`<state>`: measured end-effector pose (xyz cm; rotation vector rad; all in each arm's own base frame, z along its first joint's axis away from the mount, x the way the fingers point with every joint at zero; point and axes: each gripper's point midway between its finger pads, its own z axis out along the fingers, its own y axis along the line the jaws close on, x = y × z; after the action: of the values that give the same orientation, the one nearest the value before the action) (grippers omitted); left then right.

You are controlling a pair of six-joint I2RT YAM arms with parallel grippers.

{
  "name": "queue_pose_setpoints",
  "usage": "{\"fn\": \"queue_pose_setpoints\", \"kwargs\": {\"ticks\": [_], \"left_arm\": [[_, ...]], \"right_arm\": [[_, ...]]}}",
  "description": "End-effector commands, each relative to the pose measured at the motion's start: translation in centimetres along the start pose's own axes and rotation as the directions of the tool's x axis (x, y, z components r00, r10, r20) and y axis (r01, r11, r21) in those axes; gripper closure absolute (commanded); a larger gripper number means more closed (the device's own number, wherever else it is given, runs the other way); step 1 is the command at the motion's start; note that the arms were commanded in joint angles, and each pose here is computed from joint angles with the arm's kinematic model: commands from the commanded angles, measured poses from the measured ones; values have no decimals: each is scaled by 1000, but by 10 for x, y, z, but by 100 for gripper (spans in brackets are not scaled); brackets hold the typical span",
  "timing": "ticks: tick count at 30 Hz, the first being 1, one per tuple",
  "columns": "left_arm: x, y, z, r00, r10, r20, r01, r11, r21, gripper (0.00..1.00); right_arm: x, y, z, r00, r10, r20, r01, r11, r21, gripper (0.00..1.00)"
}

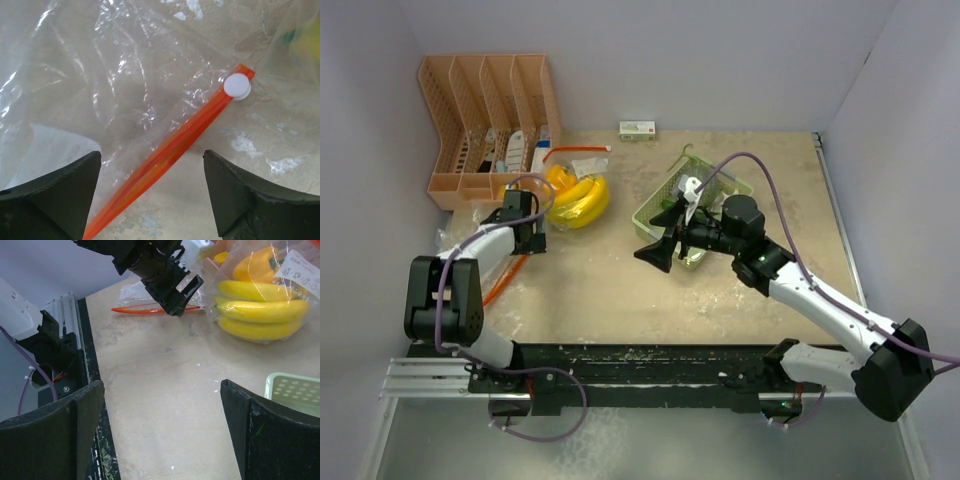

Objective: Place the food in the zip-top bag and seal the zipper
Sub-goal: Pick up the zipper food storage bag at the center of the board.

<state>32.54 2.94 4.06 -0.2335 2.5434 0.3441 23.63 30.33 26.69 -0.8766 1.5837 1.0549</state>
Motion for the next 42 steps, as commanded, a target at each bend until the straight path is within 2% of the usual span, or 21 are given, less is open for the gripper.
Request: {"fn": "queue_pose_setpoints", "kwargs": {"ticks": [1,2,8,10,11,13,17,20,24,29,33,36,42], "left_arm": [[-23,-12,14,999,33,25,-35,997,68,18],[-22,-13,16,999,37,20,-38,997,66,21],[-21,-12,22,999,50,7,-51,997,57,54],[-21,-13,22,999,46,4,-46,997,62,80],[-22,-14,20,999,41,8,-42,997,68,89],[-27,-16,14,999,35,27,-37,995,88,100],[-40,-26,-13,996,-8,87,-8,983,184,100],[-52,-43,-49,985,-80,151,26,943,331,100],[-73,-68,-116,936,-239,259,50,817,575,100],[-78,-85,-168,887,-369,279,45,669,742,100],[-73,-96,-186,870,-427,247,45,569,821,100],[-70,-101,-187,860,-452,236,43,526,850,100],[-70,-113,-194,863,-466,196,34,441,897,100]], "right_arm": [[-13,6,-5,998,-34,47,34,999,-15,0],[-13,6,-6,998,-36,49,36,999,-12,0],[-18,9,-12,996,-50,68,50,999,-8,0],[-18,10,-13,996,-51,69,51,999,-7,1],[-18,9,-13,996,-49,69,50,999,-6,0],[-17,9,-13,997,-47,68,47,999,-5,1],[-16,8,-12,997,-40,67,40,999,-1,0],[-13,6,-9,998,-28,63,28,1000,3,0],[-2,2,-2,999,8,43,-8,1000,-5,0],[15,-4,16,997,80,16,-79,996,-33,0],[26,1,29,986,164,5,-163,981,-102,0],[28,9,44,982,188,-8,-187,973,-137,0],[42,31,93,980,190,-64,-195,978,-81,0]]}}
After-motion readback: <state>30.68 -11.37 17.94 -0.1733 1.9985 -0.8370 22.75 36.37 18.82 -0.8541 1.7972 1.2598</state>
